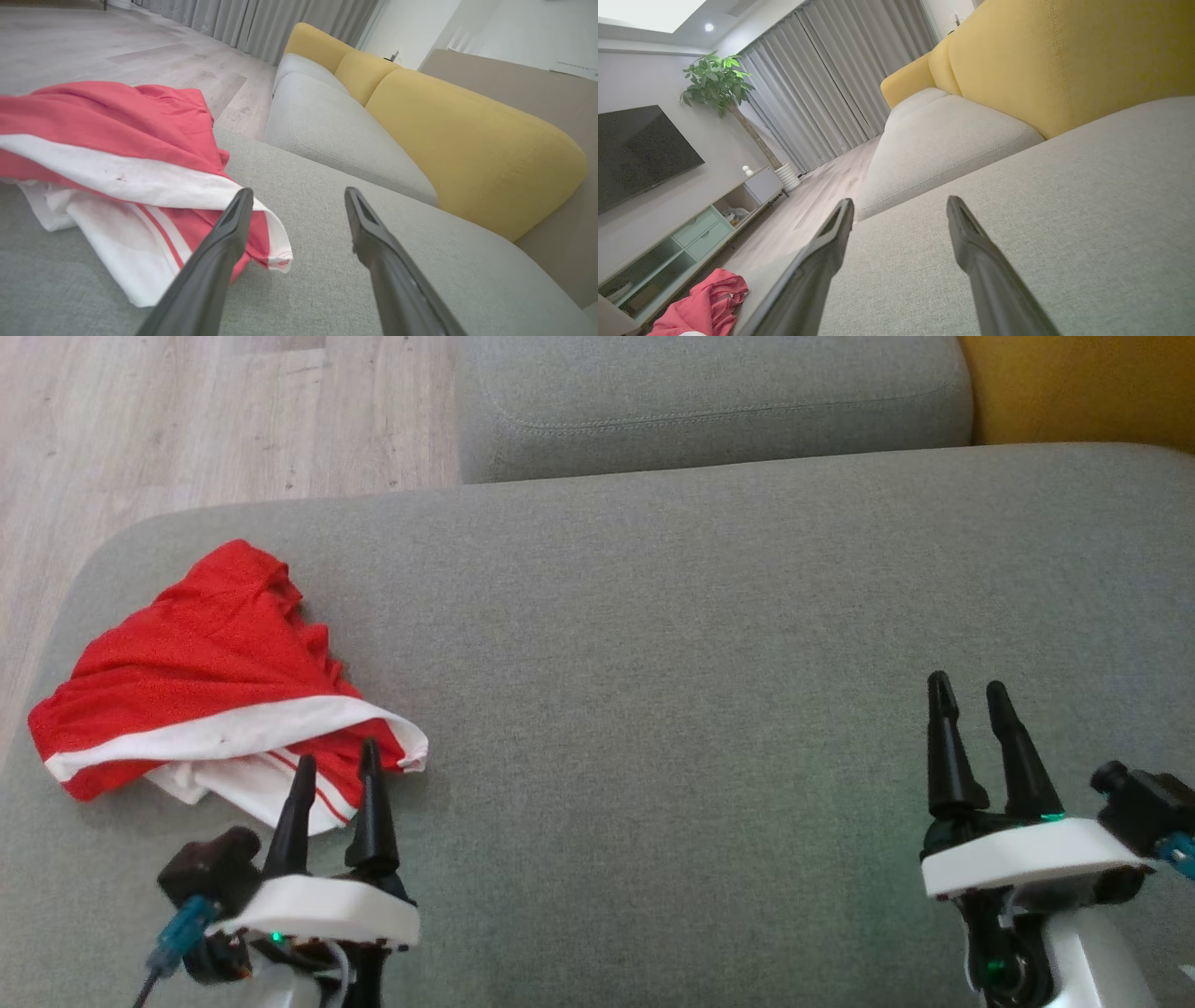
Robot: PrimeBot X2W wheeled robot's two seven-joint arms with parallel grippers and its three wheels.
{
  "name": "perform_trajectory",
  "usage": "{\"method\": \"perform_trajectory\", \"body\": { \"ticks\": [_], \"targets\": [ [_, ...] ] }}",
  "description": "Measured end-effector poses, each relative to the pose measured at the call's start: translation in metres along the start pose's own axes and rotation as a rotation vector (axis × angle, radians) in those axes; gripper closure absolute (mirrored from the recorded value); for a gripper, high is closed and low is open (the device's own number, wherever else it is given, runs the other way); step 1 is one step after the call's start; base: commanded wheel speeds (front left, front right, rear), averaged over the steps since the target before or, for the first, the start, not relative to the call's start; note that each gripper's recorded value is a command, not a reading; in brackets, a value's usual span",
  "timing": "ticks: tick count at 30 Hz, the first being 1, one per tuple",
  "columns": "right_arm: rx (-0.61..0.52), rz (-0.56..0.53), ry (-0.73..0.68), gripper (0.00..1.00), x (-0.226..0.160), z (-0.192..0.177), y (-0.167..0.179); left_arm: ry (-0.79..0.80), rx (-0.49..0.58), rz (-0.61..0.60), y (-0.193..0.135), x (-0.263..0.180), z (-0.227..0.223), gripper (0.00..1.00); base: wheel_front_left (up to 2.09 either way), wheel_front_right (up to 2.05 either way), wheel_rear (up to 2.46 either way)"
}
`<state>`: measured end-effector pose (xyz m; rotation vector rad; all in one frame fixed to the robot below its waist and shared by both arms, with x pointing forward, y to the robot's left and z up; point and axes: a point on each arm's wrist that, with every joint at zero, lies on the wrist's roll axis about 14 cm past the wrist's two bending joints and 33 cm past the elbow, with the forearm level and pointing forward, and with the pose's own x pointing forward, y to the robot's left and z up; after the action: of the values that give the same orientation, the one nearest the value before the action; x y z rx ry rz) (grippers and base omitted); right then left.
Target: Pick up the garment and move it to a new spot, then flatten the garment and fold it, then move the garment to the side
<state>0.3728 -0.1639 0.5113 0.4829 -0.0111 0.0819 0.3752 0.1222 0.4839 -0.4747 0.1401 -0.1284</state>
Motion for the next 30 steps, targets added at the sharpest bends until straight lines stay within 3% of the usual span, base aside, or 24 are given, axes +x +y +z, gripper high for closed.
{"method": "perform_trajectory", "body": {
  "ticks": [18,24,30],
  "targets": [
    [-0.306,0.099,-0.02,0.0,0.0,0.0,0.026,-0.018,0.369,-0.109,-0.03,0.003,-0.007,0.0,0.0,0.0,0.0],
    [-0.309,0.102,-0.044,0.0,0.0,0.005,0.027,-0.05,0.372,-0.101,-0.033,0.004,-0.001,0.0,0.0,0.0,0.0],
    [-0.214,0.081,-0.07,0.0,-0.001,0.009,0.022,-0.128,0.294,-0.088,-0.037,0.006,0.021,0.0,0.0,0.0,0.0]
  ]
}}
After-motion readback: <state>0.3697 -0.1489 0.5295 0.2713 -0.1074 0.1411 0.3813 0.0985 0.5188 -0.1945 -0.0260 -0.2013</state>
